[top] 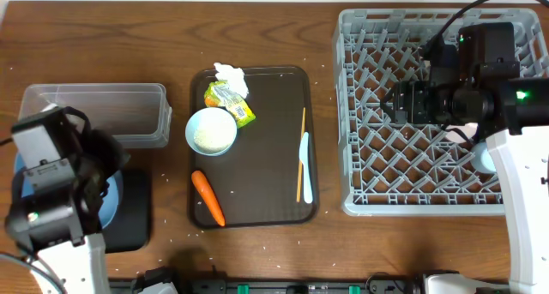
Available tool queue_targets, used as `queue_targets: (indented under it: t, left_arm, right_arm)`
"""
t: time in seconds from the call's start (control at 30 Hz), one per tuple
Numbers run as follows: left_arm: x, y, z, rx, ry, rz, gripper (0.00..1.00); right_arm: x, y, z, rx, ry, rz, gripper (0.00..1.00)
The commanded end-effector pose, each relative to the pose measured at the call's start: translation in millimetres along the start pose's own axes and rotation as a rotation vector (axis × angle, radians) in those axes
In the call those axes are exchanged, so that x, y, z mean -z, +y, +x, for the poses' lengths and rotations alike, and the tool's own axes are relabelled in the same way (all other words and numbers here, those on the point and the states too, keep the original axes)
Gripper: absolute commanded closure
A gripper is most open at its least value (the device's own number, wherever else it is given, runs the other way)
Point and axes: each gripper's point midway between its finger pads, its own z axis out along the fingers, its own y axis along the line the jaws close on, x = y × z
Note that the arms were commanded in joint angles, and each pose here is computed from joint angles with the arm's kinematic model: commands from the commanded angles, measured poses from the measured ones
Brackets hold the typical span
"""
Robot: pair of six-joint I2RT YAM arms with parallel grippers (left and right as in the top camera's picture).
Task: Sort waste into correct bins and load items into the dishwasher rack
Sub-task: 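Lift the blue plate and tip it over the clear plastic bin, then tilt the blue plate with the left gripper to drop the scrap onto the black tray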
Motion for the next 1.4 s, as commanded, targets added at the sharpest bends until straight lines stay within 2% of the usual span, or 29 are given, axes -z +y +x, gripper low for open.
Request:
queue_targets:
  t: [0.0,0.1,0.27,0.37,0.6,0.87,1.03,1.13,1.37]
  left_arm:
    - [-13.2,5.1,9.4,-0.059,0.018,-0.010,0.94]
    - [-21.8,5.3,10.0,-0.059,0.009,-0.007,0.94]
    - [4.7,-14.6,-23.8,-0.062,-0.171,0.097,0.94]
    - [13.8,-15.2,-26.1,-0.062,-0.204,0.108,0.94]
    - [-22.6,7.5,14.2,-0.061,0.000,-0.006,0.94]
    - [-54.6,9.8,40.4,-0.060,0.162,-0.021,0.94]
    - [-49.5,-13.8,45.6,-0.106,0.187,0.122,0.94]
    - [-36.8,-25.6,39.1,-0.118,0.141,0.193,0.94]
    - [9.0,-60.4,15.4,-0.093,-0.016,0.460,0.94]
  right_arm:
    - [-1.1,2.8,0.9,0.018,0.004,-0.001,0.21]
    - [-1.3,2.7,0.9,0.018,0.004,-0.001,0.21]
    - [-1.1,2.7,1.9,0.017,0.008,-0.001,0.20]
    - [-1.1,2.5,3.4,0.015,0.014,-0.001,0.20]
    - [-1.3,3.2,-1.1,0.020,-0.004,-0.003,0.19]
    - [-1.3,2.6,2.6,0.016,0.011,-0.001,0.19]
    - [-1.3,2.6,2.6,0.016,0.011,-0.001,0.18]
    - [-1.3,2.6,2.3,0.016,0.010,-0.001,0.18]
    - [-1.2,2.5,2.8,0.016,0.012,-0.001,0.18]
